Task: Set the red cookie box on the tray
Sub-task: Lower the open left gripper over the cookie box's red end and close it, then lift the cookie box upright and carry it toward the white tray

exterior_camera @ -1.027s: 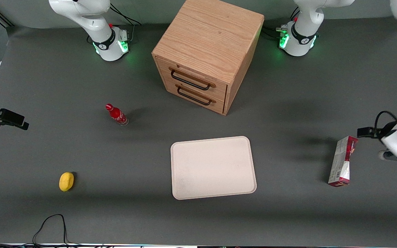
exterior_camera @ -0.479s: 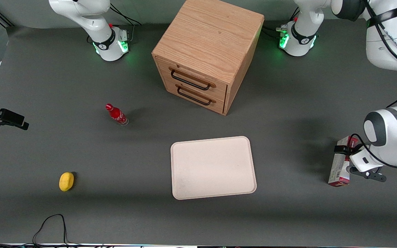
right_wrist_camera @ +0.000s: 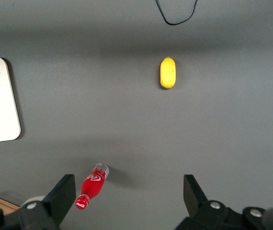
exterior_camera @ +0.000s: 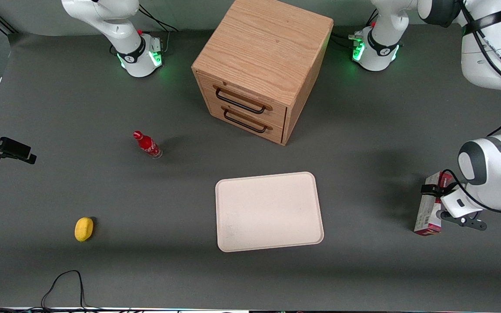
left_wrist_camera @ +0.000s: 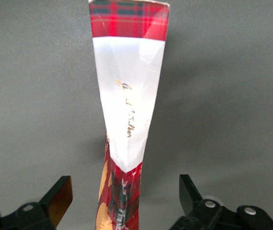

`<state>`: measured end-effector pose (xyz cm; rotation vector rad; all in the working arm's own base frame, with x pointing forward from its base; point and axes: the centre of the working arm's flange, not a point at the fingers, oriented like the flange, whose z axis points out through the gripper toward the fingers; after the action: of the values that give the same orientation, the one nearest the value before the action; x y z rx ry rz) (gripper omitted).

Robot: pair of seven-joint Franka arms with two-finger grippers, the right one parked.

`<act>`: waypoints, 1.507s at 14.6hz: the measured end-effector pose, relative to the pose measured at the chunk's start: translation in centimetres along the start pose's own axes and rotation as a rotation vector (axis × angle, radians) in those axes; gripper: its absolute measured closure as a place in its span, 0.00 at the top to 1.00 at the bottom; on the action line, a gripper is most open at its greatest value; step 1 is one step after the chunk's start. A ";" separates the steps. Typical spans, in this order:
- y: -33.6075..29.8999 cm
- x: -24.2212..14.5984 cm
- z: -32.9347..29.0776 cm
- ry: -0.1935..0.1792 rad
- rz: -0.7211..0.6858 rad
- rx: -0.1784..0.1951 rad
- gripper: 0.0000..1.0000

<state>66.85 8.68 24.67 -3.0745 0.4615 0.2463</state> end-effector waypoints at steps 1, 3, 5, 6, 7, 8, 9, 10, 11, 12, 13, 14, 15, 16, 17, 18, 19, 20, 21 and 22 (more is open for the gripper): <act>0.1 0.1 0.0 0.004 -0.001 -0.001 0.89; 0.2 0.2 0.1 0.010 0.001 -0.003 0.64; 0.3 0.3 0.1 0.014 0.003 -0.002 0.44; 0.3 0.3 0.1 0.015 0.003 -0.001 0.37; 0.3 0.3 0.1 0.016 0.003 -0.001 0.22; 0.4 0.4 0.1 0.016 0.004 -0.001 0.13; 0.4 0.4 0.1 0.016 0.006 -0.002 0.04; 0.5 0.4 0.1 0.016 0.007 -0.002 0.03; 0.6 0.5 0.0 0.017 0.009 -0.002 0.03; 0.7 0.6 -0.1 0.017 0.011 -0.003 0.03; 0.9 0.7 -0.5 0.015 0.013 -0.008 0.03; 1.2 0.6 -1.3 0.009 0.014 -0.019 0.03; 1.4 0.4 -2.8 0.002 0.016 -0.030 0.03; 1.6 -0.1 -5.0 -0.003 0.018 -0.044 0.03; 2.0 -0.9 -8.0 -0.009 0.017 -0.063 0.03; 2.4 -2.2 -11.4 -0.018 0.012 -0.079 0.03; 2.9 -3.9 -15.4 -0.026 -0.003 -0.081 0.03; 3.4 -5.9 -19.1 -0.033 -0.018 -0.069 0.03; 4.1 -8.0 -22.7 -0.035 -0.031 -0.063 0.03; 5.1 -10.1 -25.8 -0.033 -0.045 -0.066 0.03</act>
<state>59.77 5.55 51.75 -3.1354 0.3895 0.3174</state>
